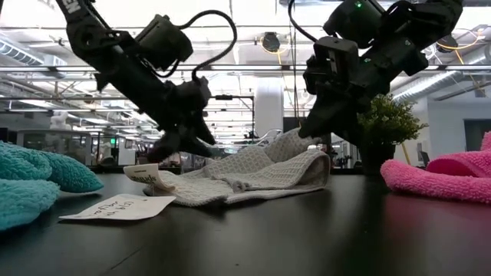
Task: Fold microfiber towels
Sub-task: Fold the gray microfiber cloth
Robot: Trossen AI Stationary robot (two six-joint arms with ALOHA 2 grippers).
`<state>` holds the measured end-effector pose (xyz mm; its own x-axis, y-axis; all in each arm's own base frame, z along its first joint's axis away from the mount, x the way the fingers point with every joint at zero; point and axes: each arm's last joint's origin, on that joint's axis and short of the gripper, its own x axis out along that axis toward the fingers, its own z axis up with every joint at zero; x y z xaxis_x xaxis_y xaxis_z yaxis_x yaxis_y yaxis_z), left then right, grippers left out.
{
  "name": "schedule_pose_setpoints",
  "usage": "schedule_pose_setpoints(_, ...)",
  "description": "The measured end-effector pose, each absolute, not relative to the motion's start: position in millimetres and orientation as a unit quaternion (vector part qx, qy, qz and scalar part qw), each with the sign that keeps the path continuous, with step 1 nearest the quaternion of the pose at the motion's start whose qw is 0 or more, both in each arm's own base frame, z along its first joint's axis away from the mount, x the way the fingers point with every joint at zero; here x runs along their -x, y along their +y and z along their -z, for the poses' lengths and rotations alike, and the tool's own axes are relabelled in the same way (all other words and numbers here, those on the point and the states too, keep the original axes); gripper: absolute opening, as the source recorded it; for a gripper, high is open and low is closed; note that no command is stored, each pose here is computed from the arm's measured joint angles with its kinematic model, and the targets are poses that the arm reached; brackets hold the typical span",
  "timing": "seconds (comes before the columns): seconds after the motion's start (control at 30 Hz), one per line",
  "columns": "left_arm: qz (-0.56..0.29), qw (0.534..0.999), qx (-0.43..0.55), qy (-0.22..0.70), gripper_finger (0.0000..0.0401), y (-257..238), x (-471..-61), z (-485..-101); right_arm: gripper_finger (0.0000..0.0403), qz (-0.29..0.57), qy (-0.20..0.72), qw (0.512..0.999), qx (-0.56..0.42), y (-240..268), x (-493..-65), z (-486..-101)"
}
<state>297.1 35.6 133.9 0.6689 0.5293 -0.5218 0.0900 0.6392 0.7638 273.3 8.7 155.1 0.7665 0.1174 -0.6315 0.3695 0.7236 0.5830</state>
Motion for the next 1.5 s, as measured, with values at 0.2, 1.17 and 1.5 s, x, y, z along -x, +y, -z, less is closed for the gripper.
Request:
schedule_pose_setpoints(0.2, -0.123, 0.793, -0.427, 0.417, 0.0152, 38, -296, -123, 0.0000, 0.073, 0.333, 0.866, -0.367, 9, -274, -155)
schedule_pose_setpoints(1.17, -0.117, 0.828, -0.362, 0.413, 0.0152, 60, -293, -122, 0.0000, 0.059, 0.309, 0.881, -0.353, 8, -277, -159)
schedule_pose_setpoints(1.5, -0.089, 0.842, -0.351, 0.400, 0.0152, 55, -295, -120, 0.0000, 0.059, 0.308, 0.881, -0.353, 8, -277, -160)
